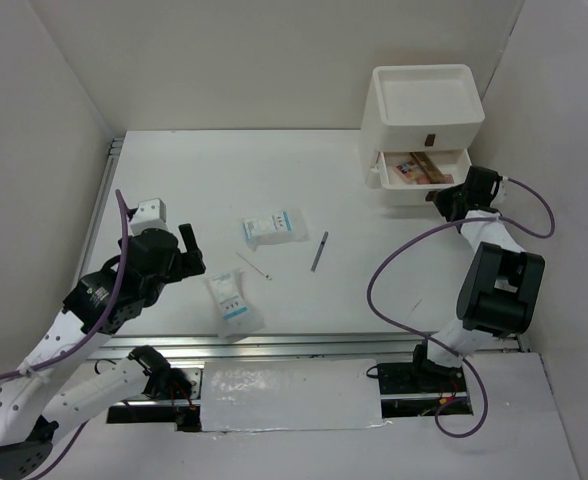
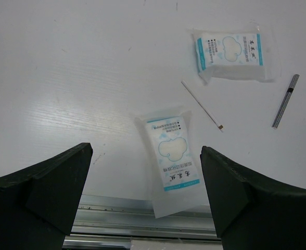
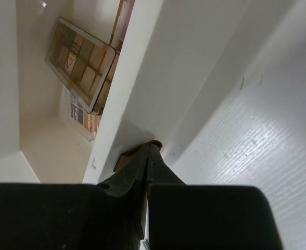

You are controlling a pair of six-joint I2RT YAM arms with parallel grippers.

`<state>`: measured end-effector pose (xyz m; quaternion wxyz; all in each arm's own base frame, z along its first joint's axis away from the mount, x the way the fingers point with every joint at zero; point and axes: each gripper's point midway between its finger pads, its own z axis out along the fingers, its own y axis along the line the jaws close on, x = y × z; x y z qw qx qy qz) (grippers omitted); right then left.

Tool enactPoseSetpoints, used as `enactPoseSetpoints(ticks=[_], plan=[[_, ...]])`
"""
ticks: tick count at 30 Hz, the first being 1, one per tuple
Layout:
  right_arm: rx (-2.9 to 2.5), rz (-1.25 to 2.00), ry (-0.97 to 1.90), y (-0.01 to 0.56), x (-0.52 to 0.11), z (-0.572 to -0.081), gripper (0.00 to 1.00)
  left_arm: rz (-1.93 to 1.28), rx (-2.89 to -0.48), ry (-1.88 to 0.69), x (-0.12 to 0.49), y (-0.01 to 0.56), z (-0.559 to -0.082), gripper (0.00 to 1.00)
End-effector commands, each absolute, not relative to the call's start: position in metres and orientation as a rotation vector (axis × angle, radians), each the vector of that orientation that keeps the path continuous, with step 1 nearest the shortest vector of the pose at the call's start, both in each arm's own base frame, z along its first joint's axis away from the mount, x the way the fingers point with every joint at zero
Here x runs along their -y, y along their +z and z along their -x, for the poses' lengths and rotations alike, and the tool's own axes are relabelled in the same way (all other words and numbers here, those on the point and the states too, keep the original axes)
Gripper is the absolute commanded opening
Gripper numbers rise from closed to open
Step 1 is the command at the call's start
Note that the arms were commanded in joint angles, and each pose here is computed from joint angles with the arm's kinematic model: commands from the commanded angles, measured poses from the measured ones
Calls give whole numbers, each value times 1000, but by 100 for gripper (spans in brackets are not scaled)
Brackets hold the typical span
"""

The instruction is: Organize the makeup

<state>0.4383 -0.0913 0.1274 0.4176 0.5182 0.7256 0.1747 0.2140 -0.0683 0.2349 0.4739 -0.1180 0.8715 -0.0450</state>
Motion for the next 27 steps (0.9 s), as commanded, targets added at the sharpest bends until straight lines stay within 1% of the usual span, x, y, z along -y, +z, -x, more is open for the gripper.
enactPoseSetpoints(ticks=[1, 6, 13, 27], plan=[[-1768, -1220, 474, 155, 97, -465, 0, 286, -2111, -106, 68, 239, -218, 99], [-1781, -1218, 513, 153, 94, -475, 0, 283, -2117, -95, 68, 238, -220, 99], [-1743, -1147, 628, 171, 79, -486, 0, 282, -2129, -79, 68, 235, -221, 100], [-1732, -1119, 632, 182, 86, -525, 0, 292, -2128, -72, 66, 235, -221, 100]])
